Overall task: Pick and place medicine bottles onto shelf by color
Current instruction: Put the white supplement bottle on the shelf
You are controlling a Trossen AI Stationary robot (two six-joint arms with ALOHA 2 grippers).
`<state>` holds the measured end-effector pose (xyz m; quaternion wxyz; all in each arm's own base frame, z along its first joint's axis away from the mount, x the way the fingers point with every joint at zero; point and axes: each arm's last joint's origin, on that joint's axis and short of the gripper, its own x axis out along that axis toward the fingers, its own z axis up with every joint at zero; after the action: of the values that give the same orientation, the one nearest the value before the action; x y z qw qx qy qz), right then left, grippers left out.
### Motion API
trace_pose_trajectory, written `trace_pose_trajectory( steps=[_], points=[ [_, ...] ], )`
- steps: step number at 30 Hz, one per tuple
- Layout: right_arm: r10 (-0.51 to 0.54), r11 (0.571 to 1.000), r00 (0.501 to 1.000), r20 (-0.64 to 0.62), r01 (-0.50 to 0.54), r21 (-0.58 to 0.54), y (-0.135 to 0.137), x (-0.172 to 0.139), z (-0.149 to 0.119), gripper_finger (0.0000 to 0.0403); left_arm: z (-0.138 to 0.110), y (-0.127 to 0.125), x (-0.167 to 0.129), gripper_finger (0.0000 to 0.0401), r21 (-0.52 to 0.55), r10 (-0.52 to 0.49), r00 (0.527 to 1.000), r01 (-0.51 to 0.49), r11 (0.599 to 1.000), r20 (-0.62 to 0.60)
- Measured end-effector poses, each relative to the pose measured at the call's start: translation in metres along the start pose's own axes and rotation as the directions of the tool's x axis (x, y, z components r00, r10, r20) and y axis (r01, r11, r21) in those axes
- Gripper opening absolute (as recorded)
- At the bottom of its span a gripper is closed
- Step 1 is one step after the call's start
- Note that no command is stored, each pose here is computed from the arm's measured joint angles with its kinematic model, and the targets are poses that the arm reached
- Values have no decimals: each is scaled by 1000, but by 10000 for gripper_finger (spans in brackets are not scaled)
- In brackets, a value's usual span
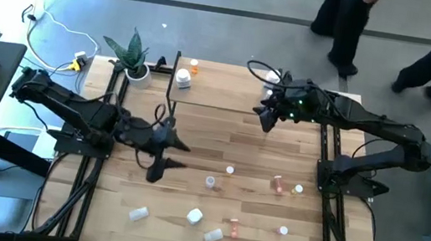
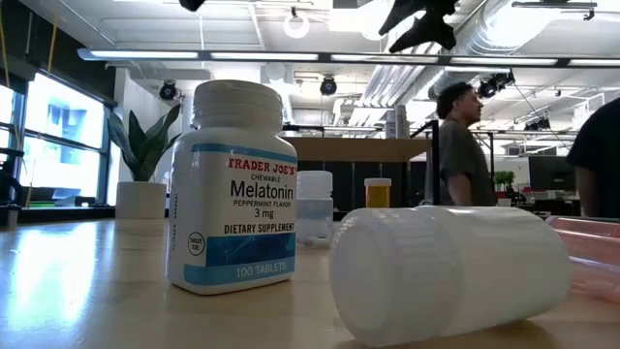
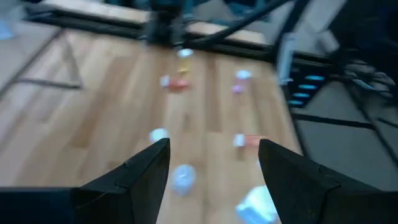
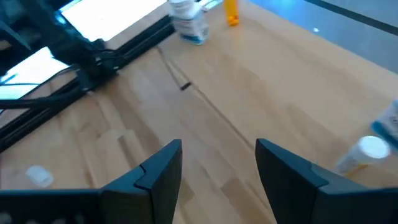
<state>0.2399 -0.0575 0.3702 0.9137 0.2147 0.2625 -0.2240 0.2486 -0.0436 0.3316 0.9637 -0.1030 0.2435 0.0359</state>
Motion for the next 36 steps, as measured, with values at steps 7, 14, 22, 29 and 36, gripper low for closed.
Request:
trace_pose_trajectory(
  steps=[7,14,22,29,36],
  points=[
    [42,999,999,-10,-42,-22,17,-3,-8,195,-9,-26,12,236,-19,-194,979,193,981,-64],
    [82,996,996,-17,-83,-30,30,-6,-14,195,-15,-45,27,254,-1,-245,968,245,969,-61],
    [79,996,997,-3,-79,-39,40,-9,-19,195,-36,-65,59,275,107,-223,969,234,966,-107],
    [75,996,997,10,-74,-44,43,-10,-20,195,-57,-77,86,271,193,-138,980,164,967,-141],
    [74,996,997,11,-73,-44,43,-10,-20,195,-79,-80,111,271,223,-70,979,113,968,-190]
  ],
)
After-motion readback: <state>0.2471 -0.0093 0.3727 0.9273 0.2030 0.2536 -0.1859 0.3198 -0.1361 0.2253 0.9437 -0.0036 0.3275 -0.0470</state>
